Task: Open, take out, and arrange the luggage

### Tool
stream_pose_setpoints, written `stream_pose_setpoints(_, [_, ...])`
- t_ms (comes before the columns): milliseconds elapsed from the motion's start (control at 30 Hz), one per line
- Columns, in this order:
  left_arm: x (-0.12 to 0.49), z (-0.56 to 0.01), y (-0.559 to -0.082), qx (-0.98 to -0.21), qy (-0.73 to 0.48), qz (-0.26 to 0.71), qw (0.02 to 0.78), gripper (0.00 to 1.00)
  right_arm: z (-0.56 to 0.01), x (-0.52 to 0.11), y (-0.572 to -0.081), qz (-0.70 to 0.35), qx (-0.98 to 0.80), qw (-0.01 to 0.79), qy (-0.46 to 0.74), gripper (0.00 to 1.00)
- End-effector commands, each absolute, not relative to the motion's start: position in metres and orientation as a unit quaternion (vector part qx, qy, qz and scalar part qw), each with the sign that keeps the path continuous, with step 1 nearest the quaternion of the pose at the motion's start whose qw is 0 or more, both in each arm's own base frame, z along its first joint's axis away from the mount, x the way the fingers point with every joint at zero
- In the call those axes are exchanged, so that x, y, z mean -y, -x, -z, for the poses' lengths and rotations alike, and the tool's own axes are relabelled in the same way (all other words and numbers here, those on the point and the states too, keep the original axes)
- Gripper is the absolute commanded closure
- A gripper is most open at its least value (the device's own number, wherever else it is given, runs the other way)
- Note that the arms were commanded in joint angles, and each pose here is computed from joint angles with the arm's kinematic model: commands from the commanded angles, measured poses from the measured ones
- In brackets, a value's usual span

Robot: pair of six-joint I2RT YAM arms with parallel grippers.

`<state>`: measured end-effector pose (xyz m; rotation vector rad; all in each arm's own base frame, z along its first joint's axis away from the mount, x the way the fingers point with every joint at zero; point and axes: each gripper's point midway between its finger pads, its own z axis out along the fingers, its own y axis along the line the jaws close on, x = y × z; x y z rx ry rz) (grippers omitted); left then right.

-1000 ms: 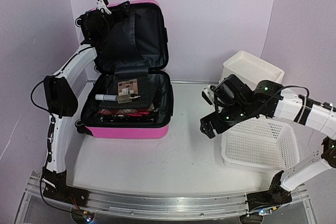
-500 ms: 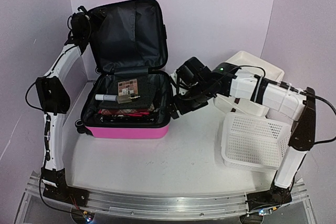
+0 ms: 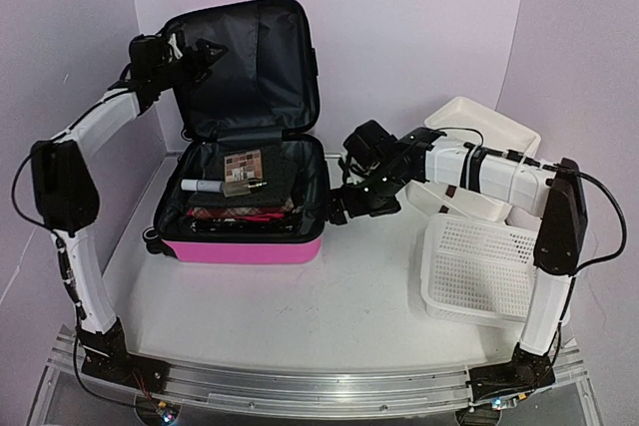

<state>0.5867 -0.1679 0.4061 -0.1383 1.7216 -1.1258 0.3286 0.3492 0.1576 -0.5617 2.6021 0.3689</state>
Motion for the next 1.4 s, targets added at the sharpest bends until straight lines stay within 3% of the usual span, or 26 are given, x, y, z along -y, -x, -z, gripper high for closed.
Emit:
stream_pose_setpoints(0, [0.175, -0.515, -0.459, -0.65, -0.093, 0.492, 0.572, 0.05, -0.168, -0.314, -0.333, -0.119, -0.947, 0.241, 0.176, 0.02])
stream_pose_setpoints(233, [0.171, -0.436, -0.36, -0.694, -0.093, 0.501, 0.509, 0.02, -0.158, -0.265, -0.315, -0.106, -0.955, 0.213, 0.177, 0.02])
stream_pose_setpoints(433, [0.166, -0.346, -0.314, -0.736, -0.05, 0.512, 0.44, 0.02, -0.156, -0.237, -0.288, -0.074, -0.956, 0.191, 0.211, 0.02])
stream_pose_setpoints(867, [0.199, -0.256, -0.284, -0.795, -0.027, 0.51, 0.326, 0.0, -0.169, -0.196, -0.268, -0.025, -0.952, 0.212, 0.218, 0.02])
stream_pose_setpoints(1100, [0.184, -0.237, -0.286, -0.874, -0.037, 0.349, 0.337, 0.01, -0.205, -0.163, -0.285, 0.01, -0.947, 0.257, 0.192, 0.02])
stream_pose_setpoints(1367, [0.172, -0.257, -0.281, -0.867, -0.04, 0.328, 0.374, 0.0, -0.267, -0.119, -0.326, -0.023, -0.948, 0.309, 0.076, 0.02])
